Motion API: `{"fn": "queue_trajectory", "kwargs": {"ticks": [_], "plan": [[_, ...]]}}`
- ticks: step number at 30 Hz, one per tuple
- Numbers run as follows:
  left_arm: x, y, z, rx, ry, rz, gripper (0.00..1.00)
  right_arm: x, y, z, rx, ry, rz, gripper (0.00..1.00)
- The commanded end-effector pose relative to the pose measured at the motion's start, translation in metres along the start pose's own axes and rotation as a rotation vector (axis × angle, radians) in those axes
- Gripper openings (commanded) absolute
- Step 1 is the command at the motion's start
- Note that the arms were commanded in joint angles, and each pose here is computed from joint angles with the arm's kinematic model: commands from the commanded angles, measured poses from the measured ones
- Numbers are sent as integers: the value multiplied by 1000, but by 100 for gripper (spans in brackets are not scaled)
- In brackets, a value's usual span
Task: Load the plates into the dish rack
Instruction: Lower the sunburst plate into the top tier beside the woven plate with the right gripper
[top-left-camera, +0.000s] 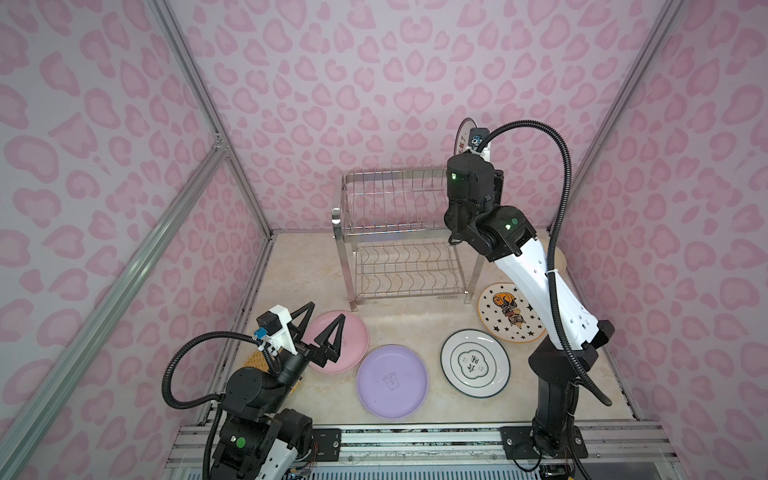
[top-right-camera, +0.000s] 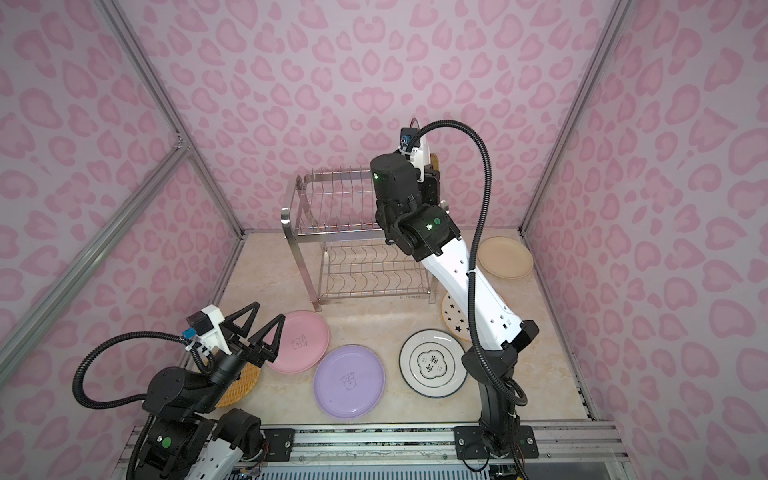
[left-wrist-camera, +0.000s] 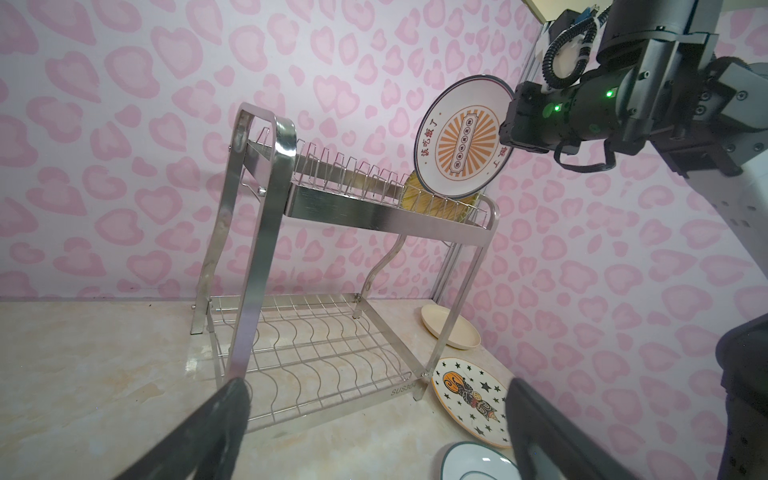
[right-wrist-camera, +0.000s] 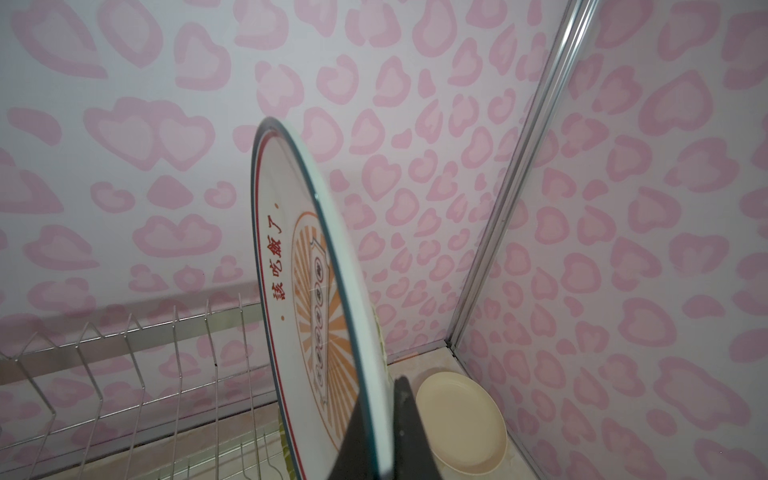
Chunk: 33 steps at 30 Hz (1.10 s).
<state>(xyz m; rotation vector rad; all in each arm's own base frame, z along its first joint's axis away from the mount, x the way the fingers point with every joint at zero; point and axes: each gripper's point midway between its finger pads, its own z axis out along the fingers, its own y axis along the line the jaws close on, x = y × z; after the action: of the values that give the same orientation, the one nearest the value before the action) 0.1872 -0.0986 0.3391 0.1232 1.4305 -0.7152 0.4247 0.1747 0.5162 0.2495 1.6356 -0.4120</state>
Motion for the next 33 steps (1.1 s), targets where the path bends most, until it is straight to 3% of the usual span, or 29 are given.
{"fn": "queue_trajectory", "kwargs": {"ticks": [1,33], "plan": [[-4,-5,1,26,-13,-6,97,10,6,4,-11,20,18,0],[-5,-5,1,34,-12,-5,97,53,30,26,-13,98,-3,0]]}}
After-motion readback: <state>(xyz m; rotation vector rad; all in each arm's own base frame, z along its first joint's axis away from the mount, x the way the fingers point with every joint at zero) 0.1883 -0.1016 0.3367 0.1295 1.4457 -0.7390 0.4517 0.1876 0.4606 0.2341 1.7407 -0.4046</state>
